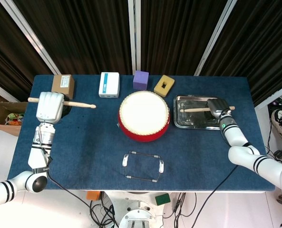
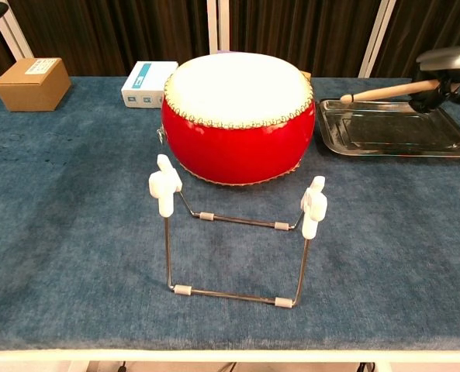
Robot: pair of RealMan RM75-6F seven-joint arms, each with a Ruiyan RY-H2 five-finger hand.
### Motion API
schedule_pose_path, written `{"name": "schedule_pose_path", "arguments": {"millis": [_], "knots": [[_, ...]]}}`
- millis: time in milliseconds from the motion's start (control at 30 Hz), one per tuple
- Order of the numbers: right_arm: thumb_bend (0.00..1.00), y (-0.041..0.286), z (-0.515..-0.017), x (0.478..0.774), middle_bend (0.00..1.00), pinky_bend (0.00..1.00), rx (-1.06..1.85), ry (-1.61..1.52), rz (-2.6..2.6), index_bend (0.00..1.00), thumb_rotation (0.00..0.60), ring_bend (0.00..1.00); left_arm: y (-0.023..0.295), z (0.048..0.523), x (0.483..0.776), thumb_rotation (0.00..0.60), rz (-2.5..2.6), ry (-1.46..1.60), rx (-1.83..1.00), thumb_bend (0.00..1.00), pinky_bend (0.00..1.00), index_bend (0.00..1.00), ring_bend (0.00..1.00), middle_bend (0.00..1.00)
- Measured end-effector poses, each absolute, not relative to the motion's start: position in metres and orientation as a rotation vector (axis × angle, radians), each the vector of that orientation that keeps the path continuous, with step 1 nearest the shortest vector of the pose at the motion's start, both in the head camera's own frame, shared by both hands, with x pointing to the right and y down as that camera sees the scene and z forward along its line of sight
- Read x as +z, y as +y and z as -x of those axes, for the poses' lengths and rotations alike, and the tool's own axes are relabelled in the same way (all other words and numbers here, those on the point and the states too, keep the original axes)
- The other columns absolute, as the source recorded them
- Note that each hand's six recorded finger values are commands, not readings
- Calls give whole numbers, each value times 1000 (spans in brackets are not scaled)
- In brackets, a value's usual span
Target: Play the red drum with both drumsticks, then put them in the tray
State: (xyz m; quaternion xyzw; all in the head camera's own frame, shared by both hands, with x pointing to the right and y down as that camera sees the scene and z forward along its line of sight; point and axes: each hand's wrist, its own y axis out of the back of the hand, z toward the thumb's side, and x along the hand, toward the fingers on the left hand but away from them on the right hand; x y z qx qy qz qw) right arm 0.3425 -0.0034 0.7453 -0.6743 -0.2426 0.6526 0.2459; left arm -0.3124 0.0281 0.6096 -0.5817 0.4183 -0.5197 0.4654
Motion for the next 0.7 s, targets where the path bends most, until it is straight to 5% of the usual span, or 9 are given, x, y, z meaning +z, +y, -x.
{"name": "schedule_pose_path", "arguments": {"millis": [200,467,700], "knots": [[245,-1,-335,764,601,500,1809,-634,1835,670,600,436,28,312,609,600,1433,1030,-1275,373,1000,1000,1000,1000],[70,1,-332,768,342,299,1837,-638,1827,336,600,184,30,313,607,600,1429,1031,-1269,373,1000,1000,1000,1000],[33,5,-337,760,284,260,1855,-649,1831,260,600,130,29,311,607,600,1434,1023,-1266,373,1000,1000,1000,1000]]}}
